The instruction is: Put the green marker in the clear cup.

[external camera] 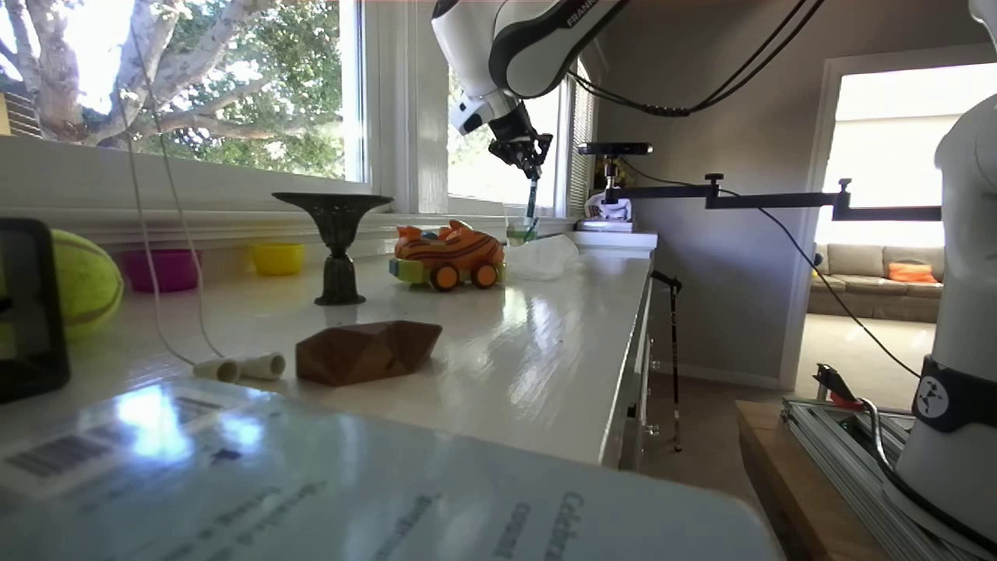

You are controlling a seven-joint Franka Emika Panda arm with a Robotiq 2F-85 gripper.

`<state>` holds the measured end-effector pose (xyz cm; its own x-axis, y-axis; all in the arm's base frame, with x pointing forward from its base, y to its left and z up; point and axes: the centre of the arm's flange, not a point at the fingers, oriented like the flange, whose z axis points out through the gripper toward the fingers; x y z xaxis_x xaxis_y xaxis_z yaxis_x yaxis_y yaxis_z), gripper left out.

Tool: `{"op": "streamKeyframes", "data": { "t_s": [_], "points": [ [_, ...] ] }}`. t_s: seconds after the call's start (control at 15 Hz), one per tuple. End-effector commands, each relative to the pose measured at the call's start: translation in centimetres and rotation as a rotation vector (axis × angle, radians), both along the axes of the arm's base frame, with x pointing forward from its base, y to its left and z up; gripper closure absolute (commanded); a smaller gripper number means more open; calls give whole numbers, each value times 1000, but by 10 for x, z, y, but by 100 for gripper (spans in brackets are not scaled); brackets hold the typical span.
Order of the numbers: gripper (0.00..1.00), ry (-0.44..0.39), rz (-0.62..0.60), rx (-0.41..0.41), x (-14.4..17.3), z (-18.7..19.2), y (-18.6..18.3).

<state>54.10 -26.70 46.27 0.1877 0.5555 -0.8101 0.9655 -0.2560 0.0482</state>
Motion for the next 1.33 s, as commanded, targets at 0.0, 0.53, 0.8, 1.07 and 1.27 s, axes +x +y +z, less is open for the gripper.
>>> {"op": "streamKeyframes", "data": {
  "t_s": [0.0, 0.53, 0.8, 1.07, 1.27],
  "points": [
    [95, 22, -1, -5, -27, -5, 10],
    [12, -265, 44, -97, 33, 65, 10],
    [0, -437, -69, 31, 46, 120, 43],
    [0, -495, -235, 168, 27, 143, 101],
    [0, -501, -377, 247, 19, 157, 145]
  ]
}}
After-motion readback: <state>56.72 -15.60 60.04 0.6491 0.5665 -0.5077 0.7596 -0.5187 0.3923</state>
